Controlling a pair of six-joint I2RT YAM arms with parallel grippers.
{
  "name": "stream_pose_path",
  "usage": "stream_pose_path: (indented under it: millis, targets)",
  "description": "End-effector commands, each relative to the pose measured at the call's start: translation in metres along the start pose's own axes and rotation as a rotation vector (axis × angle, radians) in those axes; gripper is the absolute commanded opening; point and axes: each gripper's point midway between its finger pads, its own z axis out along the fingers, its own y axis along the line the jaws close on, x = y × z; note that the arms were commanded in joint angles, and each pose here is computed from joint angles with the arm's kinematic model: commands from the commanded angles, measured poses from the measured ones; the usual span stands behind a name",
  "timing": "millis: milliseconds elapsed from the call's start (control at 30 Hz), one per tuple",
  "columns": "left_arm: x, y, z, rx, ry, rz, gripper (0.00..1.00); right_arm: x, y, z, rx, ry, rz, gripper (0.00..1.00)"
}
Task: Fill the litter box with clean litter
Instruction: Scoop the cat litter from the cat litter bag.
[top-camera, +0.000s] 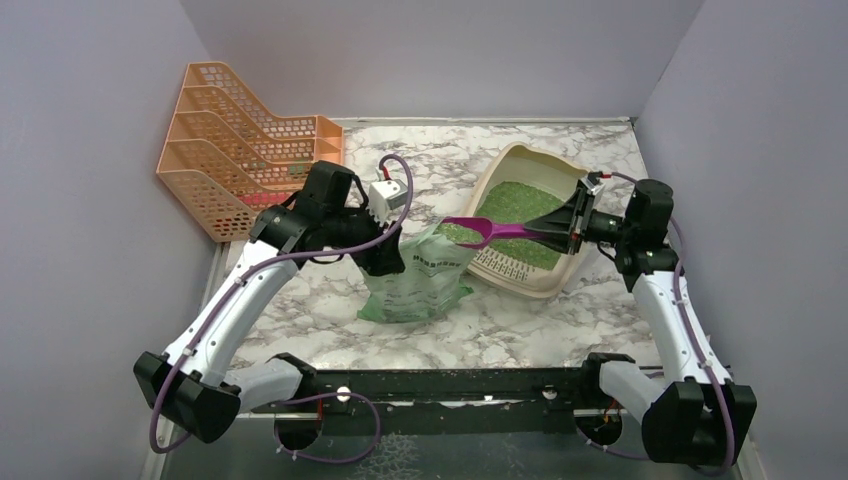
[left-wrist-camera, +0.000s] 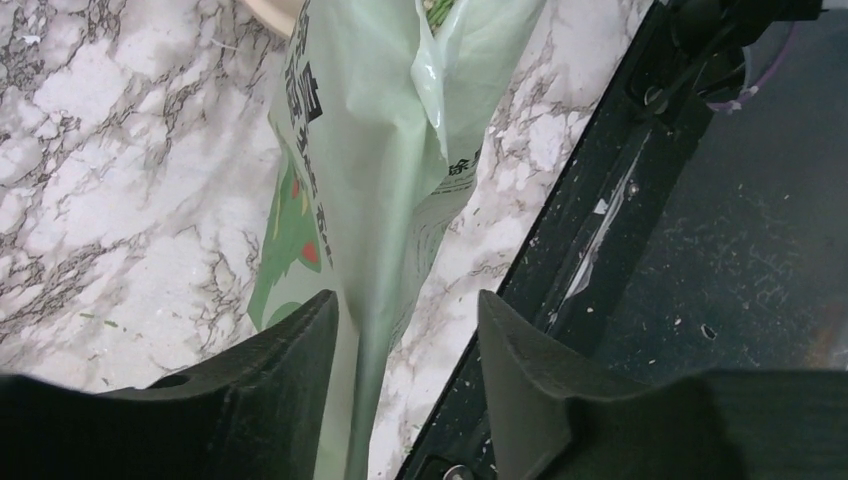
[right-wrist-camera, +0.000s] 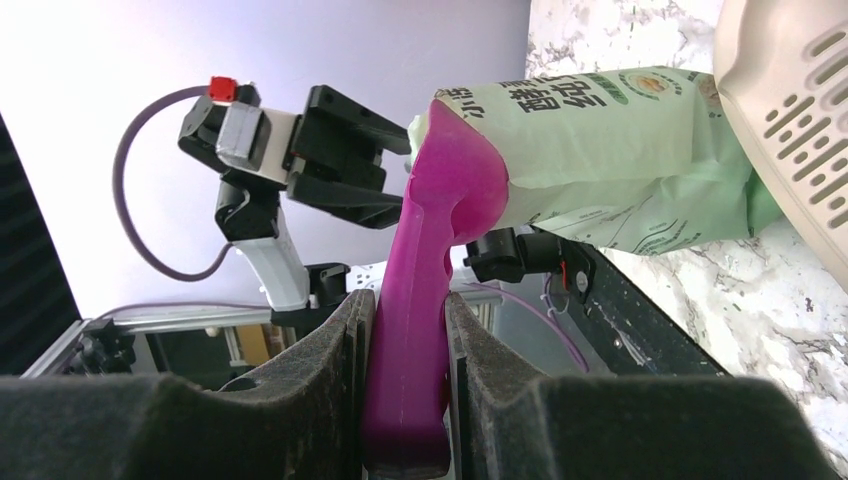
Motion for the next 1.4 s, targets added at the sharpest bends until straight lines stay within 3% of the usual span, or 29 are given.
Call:
stream_pose_path:
  millis: [0, 100, 233, 500, 600, 933, 1100, 1367]
  targets:
    - [0.005, 0.013, 0.007, -0.036, 0.025, 0.015, 0.46, 0.0, 0.021, -0.009, -0.019, -0.017, -0.058, 0.01]
    - [0.006, 0.018, 0.008, -0.059, 0.029, 0.006, 0.24, -0.001, 0.02, -0.013, -0.018, -0.023, -0.052, 0.01]
    - [0.005, 0.019, 0.006, -0.075, 0.024, 0.01, 0.11, -0.002, 0.018, -0.016, -0.016, -0.027, -0.044, 0.01]
    - [0.001, 0.016, 0.003, -0.072, 0.01, 0.015, 0.08, -0.006, 0.02, -0.026, -0.03, -0.044, -0.054, 0.01]
    - [0.0, 0.016, 0.004, -0.068, 0.012, 0.011, 0.13, -0.008, 0.021, -0.032, -0.038, -0.055, -0.057, 0.01]
    - [-0.013, 0.018, -0.001, -0.095, -0.02, 0.019, 0.52, -0.021, 0.026, -0.044, -0.076, -0.12, -0.08, 0.01]
    - [-0.026, 0.023, -0.009, -0.146, -0.058, 0.05, 0.61, -0.038, 0.026, -0.053, -0.084, -0.194, -0.079, 0.01]
    - [-0.028, 0.022, -0.01, -0.143, -0.069, 0.067, 0.68, -0.063, 0.011, -0.071, -0.088, -0.306, -0.064, 0.01]
